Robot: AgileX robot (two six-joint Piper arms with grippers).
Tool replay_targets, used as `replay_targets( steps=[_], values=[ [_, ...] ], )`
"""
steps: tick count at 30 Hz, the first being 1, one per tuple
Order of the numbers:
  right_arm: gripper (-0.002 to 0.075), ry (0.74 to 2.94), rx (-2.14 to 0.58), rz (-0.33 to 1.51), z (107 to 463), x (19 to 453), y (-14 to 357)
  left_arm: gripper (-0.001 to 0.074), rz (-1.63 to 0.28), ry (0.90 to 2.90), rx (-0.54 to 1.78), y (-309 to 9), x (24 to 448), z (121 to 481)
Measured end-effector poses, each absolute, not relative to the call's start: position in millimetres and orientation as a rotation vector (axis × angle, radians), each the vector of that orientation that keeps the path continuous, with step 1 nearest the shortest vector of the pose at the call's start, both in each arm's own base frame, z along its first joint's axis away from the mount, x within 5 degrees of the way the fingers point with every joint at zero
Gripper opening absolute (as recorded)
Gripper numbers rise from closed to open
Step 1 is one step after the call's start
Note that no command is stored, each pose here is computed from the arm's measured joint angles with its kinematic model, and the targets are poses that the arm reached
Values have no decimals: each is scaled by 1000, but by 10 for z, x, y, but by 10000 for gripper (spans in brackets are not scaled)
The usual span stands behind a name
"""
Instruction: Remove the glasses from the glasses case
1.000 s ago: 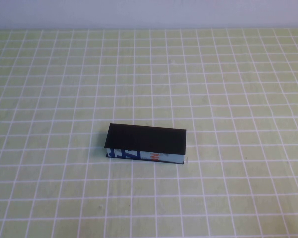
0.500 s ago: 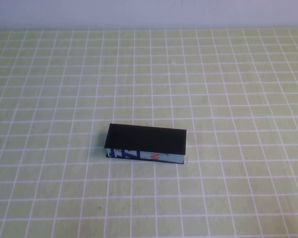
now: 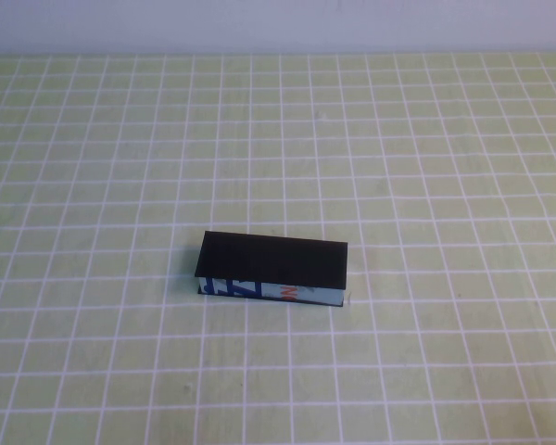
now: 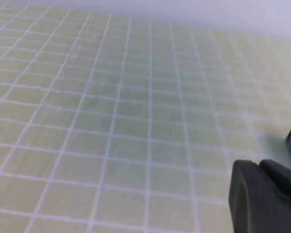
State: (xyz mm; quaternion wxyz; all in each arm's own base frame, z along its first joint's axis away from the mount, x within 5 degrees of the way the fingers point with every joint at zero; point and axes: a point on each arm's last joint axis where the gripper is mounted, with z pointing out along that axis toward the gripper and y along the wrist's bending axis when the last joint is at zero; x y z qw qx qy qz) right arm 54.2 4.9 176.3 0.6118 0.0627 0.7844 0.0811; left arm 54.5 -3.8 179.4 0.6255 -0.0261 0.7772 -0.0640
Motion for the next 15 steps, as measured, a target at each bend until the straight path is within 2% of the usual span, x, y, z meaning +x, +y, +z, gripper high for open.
replay_targets(
  steps=[4,9,12,15],
  values=[
    [-18,1810,145,187,1763,542,49,-4,-375,1627,-250,-61,562,1928],
    [-18,1810,145,187,1763,542,49,-4,-464,1493,-334,-41,564,2038],
    [-18,1810,145,187,1763,542,49,-4,-500,1579,-358,-68,558,2028],
    [-18,1810,145,187,1763,542,49,-4,-513,1728,-352,-112,560,2191]
  ],
)
